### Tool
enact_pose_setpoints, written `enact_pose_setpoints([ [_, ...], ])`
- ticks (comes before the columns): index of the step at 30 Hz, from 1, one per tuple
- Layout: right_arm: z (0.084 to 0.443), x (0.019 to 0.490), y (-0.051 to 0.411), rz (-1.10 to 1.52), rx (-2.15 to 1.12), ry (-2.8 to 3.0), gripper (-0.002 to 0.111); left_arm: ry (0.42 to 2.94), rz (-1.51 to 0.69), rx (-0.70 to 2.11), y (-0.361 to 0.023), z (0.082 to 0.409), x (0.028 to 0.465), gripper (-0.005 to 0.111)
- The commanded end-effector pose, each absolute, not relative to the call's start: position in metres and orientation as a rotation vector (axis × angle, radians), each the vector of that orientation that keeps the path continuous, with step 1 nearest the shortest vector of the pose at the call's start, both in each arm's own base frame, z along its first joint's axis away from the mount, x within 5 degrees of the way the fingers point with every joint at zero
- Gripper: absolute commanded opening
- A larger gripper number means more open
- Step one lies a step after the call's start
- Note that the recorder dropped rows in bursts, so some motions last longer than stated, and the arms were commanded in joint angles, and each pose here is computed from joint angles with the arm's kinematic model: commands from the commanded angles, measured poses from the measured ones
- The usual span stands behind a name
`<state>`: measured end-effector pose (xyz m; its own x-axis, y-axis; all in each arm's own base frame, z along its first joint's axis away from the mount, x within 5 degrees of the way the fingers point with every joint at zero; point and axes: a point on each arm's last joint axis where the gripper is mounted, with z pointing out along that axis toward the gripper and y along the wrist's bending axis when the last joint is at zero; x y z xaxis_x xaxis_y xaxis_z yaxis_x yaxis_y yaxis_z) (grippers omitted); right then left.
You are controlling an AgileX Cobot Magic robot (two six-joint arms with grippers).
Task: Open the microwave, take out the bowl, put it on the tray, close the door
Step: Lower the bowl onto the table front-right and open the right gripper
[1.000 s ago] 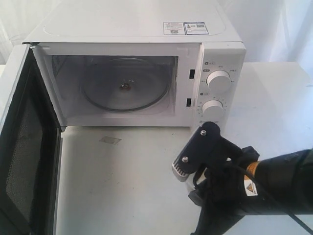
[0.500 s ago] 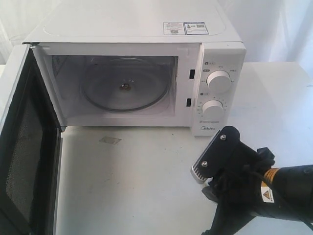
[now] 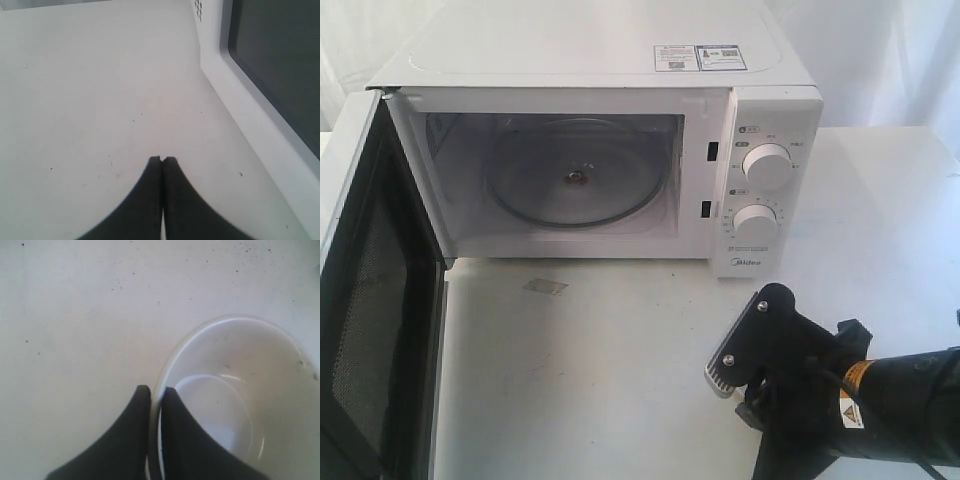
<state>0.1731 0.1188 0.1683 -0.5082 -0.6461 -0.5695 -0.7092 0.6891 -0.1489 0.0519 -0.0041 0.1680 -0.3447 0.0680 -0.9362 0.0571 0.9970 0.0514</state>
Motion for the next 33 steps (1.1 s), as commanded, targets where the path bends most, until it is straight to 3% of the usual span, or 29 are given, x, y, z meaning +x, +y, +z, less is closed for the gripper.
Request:
enact_pose_setpoints([
  [1, 0.168, 0.174, 0.118, 0.125, -1.049, 2.284, 0.021, 1.926, 0.007, 0.086, -0.004, 0.167, 0.052, 0.0],
  [4, 0.167, 0.173, 0.117, 0.12, -1.056, 2.302, 0.045, 1.926, 0.007, 0.086, -0.004, 0.167, 0.052, 0.0],
  [6, 0.167, 0.173, 0.117, 0.12, -1.057, 2.303, 0.053, 1.926, 0.007, 0.086, -0.004, 0.167, 0.052, 0.0],
  [13, 0.178, 0.172, 0.116, 0.135, -1.026, 2.241, 0.054, 1.926, 0.007, 0.086, -0.004, 0.167, 0.052, 0.0],
  [19, 0.225, 0.168, 0.114, 0.26, -0.777, 2.104, 0.053, 1.926, 0.007, 0.086, -0.004, 0.167, 0.052, 0.0],
  [22, 0.247, 0.16, 0.109, 0.35, -0.63, 2.037, 0.048, 1.926, 0.007, 0.086, -0.004, 0.167, 0.052, 0.0],
  [24, 0.256, 0.155, 0.105, 0.379, -0.588, 2.002, 0.039, 1.926, 0.007, 0.086, -0.004, 0.167, 0.052, 0.0],
  [28, 0.262, 0.144, 0.098, 0.398, -0.571, 1.903, 0.0, 1.926, 0.007, 0.086, -0.004, 0.167, 0.052, 0.0],
  [33, 0.252, 0.142, 0.097, 0.414, -0.556, 1.872, 0.0, 1.926, 0.007, 0.086, -0.004, 0.167, 0.052, 0.0],
])
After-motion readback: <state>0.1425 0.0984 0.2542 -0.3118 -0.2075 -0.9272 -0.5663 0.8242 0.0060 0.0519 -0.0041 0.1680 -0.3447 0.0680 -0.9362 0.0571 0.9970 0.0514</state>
